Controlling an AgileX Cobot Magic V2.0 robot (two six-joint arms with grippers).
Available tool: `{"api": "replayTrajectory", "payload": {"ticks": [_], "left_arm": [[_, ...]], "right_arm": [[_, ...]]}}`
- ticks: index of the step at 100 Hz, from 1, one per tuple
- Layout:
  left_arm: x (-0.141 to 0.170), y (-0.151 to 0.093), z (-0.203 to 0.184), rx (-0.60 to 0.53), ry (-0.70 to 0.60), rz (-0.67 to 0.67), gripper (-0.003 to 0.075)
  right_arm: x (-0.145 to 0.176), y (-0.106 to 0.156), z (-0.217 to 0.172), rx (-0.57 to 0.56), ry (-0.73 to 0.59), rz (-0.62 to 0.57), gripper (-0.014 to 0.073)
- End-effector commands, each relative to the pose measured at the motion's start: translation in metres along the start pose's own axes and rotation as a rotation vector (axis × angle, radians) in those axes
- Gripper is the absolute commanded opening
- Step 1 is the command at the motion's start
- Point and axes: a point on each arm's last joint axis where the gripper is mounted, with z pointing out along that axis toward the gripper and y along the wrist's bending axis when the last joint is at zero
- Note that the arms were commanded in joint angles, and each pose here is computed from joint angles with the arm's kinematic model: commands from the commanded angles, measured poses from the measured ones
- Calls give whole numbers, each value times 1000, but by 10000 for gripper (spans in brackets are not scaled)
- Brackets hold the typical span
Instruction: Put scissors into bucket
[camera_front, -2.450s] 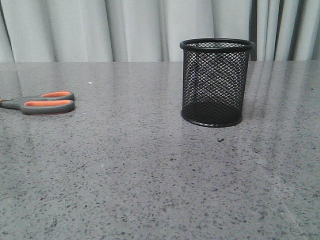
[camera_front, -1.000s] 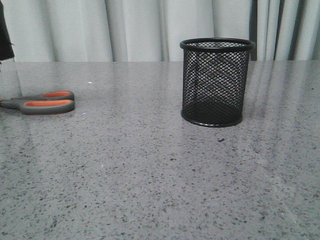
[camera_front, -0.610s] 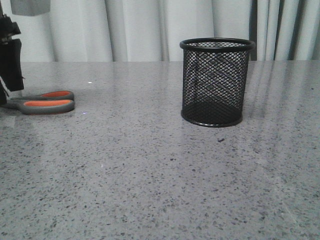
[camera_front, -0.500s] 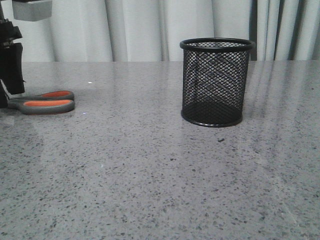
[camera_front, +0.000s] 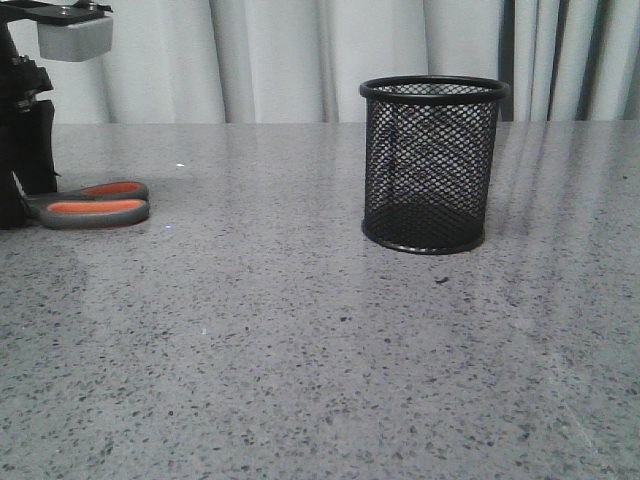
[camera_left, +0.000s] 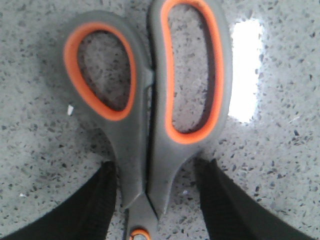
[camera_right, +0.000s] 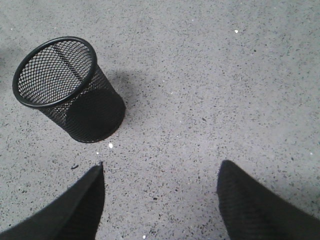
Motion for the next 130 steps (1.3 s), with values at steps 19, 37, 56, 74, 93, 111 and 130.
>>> {"api": "replayTrajectory", "payload": {"ticks": [19,37,56,74,93,111,130], "left_arm": [[-6,4,-7,-36,-28,5,346],[-7,4,-7,-33,-36,-12,172],[-8,4,-13,-26,-36,-94,-20],[-14,9,-47,-91,-48,-162,-20],[-22,-5,-110,-269,-108,-168,-20],[-25,-39,-168,-425,-168,-152,-20],[-33,-83,-211,-546,-231,-110,-20]], "right_arm": [[-14,1,-6,3,-79,-13,433],[-14,1,-6,3,-79,-13,433],[-14,1,-6,3,-78,-13,433],[-13,2,-6,2,-72,-13,433],[-12,2,-6,-4,-66,-8,432],[-14,4,-6,-25,-86,15,432],[-20,14,-8,-137,-147,47,432]]}}
